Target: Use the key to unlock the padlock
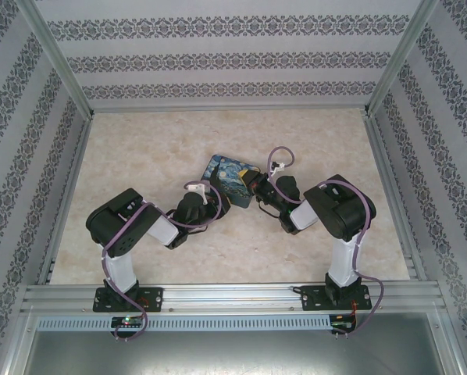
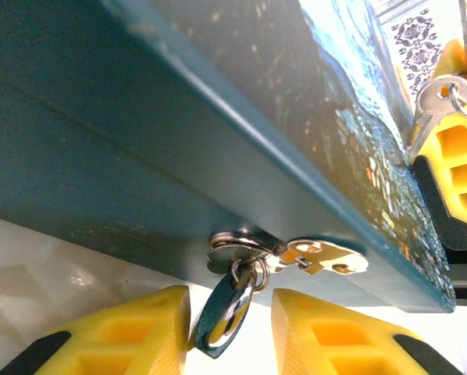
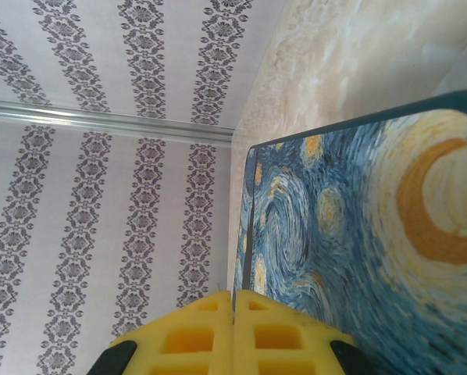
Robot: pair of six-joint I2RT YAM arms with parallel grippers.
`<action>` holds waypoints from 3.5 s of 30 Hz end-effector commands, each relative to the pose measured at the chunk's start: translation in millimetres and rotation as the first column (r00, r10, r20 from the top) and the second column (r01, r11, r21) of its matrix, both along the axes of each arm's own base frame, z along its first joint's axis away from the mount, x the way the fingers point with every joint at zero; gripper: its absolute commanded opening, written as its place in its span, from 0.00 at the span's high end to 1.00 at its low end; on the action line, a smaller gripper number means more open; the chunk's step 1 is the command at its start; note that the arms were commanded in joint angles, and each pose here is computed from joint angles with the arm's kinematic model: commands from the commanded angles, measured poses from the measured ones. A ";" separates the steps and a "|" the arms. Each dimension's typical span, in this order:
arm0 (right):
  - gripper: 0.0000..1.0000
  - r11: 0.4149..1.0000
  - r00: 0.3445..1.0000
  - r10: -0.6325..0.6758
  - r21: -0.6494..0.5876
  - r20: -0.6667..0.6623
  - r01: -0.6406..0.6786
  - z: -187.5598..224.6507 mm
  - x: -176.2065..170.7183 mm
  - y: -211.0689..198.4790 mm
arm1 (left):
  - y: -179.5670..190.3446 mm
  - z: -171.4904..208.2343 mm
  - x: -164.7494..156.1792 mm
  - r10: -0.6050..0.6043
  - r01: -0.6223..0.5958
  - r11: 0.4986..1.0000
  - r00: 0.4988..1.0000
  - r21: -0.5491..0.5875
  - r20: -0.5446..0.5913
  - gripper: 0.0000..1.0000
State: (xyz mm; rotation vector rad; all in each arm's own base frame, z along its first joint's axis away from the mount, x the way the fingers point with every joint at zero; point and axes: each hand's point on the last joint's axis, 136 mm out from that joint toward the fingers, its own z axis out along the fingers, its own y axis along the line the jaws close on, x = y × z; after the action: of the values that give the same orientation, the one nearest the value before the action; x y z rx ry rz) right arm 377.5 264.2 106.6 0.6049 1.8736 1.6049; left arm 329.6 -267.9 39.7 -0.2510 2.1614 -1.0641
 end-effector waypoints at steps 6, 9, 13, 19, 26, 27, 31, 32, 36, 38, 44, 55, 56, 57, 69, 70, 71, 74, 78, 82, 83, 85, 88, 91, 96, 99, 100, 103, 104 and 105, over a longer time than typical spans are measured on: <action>1.00 0.999 0.995 0.004 -0.049 -0.102 -0.009 -36.3 -6.8 -0.5 | 10.9 -25.5 -13.5 0.007 -0.001 0.991 0.999 0.136 -0.044 0.70; 1.00 0.999 0.995 0.004 -0.049 -0.104 -0.009 -37.3 -7.0 -0.3 | 11.0 -27.8 -14.3 0.004 0.003 0.989 0.999 0.150 -0.045 0.74; 1.00 0.999 0.994 0.005 -0.049 -0.107 -0.010 -38.6 -7.1 -0.2 | 8.9 -28.1 -13.7 -0.004 0.010 0.988 0.999 0.152 -0.044 0.74; 1.00 0.999 0.994 0.005 -0.048 -0.108 -0.010 -38.8 -7.5 -0.4 | 2.8 -28.0 -11.8 -0.021 0.027 0.989 0.999 0.144 -0.042 0.79; 1.00 0.999 0.995 0.006 -0.043 -0.103 -0.011 -36.8 -6.4 0.5 | -0.8 -29.7 -11.9 -0.032 0.039 0.989 0.998 0.141 -0.050 0.90; 1.00 0.999 0.995 0.008 -0.041 -0.102 -0.012 -35.5 -6.1 1.0 | -1.2 -30.1 -11.8 -0.032 0.039 0.989 0.998 0.140 -0.053 0.93; 1.00 1.000 0.996 0.017 -0.023 -0.091 -0.019 -27.6 -3.6 2.0 | -2.7 -28.6 -12.4 -0.030 0.038 0.992 0.997 0.122 -0.065 1.00; 1.00 1.000 0.996 0.024 -0.017 -0.085 -0.025 -23.8 -3.2 2.7 | -3.0 -27.5 -12.9 -0.028 0.036 0.993 0.997 0.113 -0.069 1.00; 1.00 0.999 0.998 0.045 0.008 -0.048 -0.045 -1.0 -3.6 2.5 | -1.5 -22.7 -13.9 -0.001 0.009 0.997 0.995 0.078 -0.102 1.00; 1.00 0.998 0.998 0.058 0.016 -0.024 -0.058 11.9 -6.8 1.9 | -1.9 -16.8 -13.5 0.009 -0.003 0.998 0.993 0.055 -0.115 1.00; 1.00 0.996 0.996 0.092 0.021 0.017 -0.092 36.5 -25.2 -3.4 | -5.8 5.1 -10.9 0.018 -0.018 1.000 0.992 -0.002 -0.122 1.00; 1.00 0.991 0.991 0.137 -0.008 -0.007 -0.137 29.4 -81.5 -14.8 | -12.6 29.0 -8.9 0.005 -0.027 0.987 0.991 -0.160 -0.136 1.00; 1.00 0.989 0.989 0.145 -0.015 -0.009 -0.145 27.5 -88.1 -13.6 | -13.7 31.2 -8.9 0.001 -0.026 0.984 0.990 -0.179 -0.138 1.00; 1.00 0.988 0.988 0.151 -0.023 -0.016 -0.152 24.1 -94.8 -11.9 | -14.8 32.8 -9.2 -0.004 -0.024 0.981 0.990 -0.194 -0.141 1.00; 1.00 0.985 0.986 0.126 -0.107 -0.111 -0.138 -22.3 -127.2 -11.4 | -23.0 51.8 -7.1 -0.036 -0.013 0.948 0.988 -0.317 -0.148 1.00; 1.00 0.985 0.986 0.122 -0.109 -0.116 -0.135 -24.7 -126.4 -11.5 | -22.7 53.4 -6.5 -0.035 -0.016 0.945 0.988 -0.327 -0.149 1.00; 1.00 0.985 0.985 0.119 -0.108 -0.122 -0.132 -26.5 -125.2 -11.2 | -23.1 55.5 -6.2 -0.037 -0.016 0.941 0.988 -0.339 -0.149 1.00; 1.00 0.987 0.984 0.104 -0.104 -0.144 -0.120 -32.9 -122.7 -10.6 | -23.4 60.2 -5.6 -0.036 -0.023 0.929 0.988 -0.370 -0.152 1.00; 1.00 0.991 0.984 0.091 -0.086 -0.151 -0.105 -32.5 -117.9 -7.2 | -24.9 66.5 -5.1 -0.040 -0.024 0.916 0.988 -0.400 -0.152 1.00; 1.00 0.994 0.986 0.067 -0.075 -0.155 -0.080 -30.4 -114.0 -7.3 | -25.3 68.2 -5.0 -0.041 -0.026 0.913 0.987 -0.406 -0.154 1.00; 1.00 0.995 0.986 0.059 -0.071 -0.157 -0.071 -29.6 -112.7 -7.8 | -25.3 67.7 -5.0 -0.041 -0.026 0.914 0.987 -0.406 -0.155 1.00; 1.00 0.996 0.986 0.042 -0.067 -0.160 -0.053 -29.1 -110.6 -9.7 | -25.4 66.9 -5.2 -0.041 -0.027 0.913 0.986 -0.406 -0.159 1.00; 1.00 0.997 0.985 0.023 -0.064 -0.168 -0.035 -29.6 -107.6 -11.1 | -25.9 67.1 -5.1 -0.043 -0.028 0.910 0.986 -0.414 -0.162 1.00; 1.00 0.998 0.985 0.025 -0.058 -0.169 -0.035 -28.9 -105.3 -8.6 | -26.8 67.8 -4.9 -0.046 -0.028 0.905 0.985 -0.424 -0.164 1.00; 1.00 0.998 0.986 0.024 -0.053 -0.166 -0.033 -27.3 -101.4 -5.8 | -27.2 67.2 -4.8 -0.047 -0.028 0.906 0.985 -0.423 -0.167 1.00; 1.00 0.998 0.985 0.015 -0.054 -0.170 -0.025 -29.1 -99.9 -6.2 | -27.3 67.7 -4.8 -0.048 -0.027 0.906 0.985 -0.423 -0.166 1.00; 1.00 0.998 0.986 0.016 -0.052 -0.169 -0.025 -28.7 -99.4 -5.9 | -27.3 67.4 -4.9 -0.048 -0.027 0.906 0.985 -0.422 -0.166 1.00; 1.00 0.998 0.986 0.013 -0.051 -0.166 -0.021 -28.2 -97.8 -5.8 | -27.3 67.4 -4.8 -0.048 -0.027 0.907 0.985 -0.421 -0.166 1.00; 1.00 0.999 0.986 0.012 -0.048 -0.164 -0.020 -27.0 -97.0 -5.4 | -27.2 67.6 -4.9 -0.048 -0.027 0.907 0.985 -0.421 -0.166 1.00; 1.00 0.999 0.987 0.012 -0.047 -0.162 -0.020 -26.3 -96.5 -5.3 | -27.1 66.6 -5.1 -0.048 -0.028 0.908 0.984 -0.419 -0.169 1.00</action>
State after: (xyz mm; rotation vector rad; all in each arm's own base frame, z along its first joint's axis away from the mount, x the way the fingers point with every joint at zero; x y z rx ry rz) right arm 272.8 252.6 63.9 0.7378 2.1058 1.5140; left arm 319.4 -293.0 87.8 -0.5898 2.1355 -1.5025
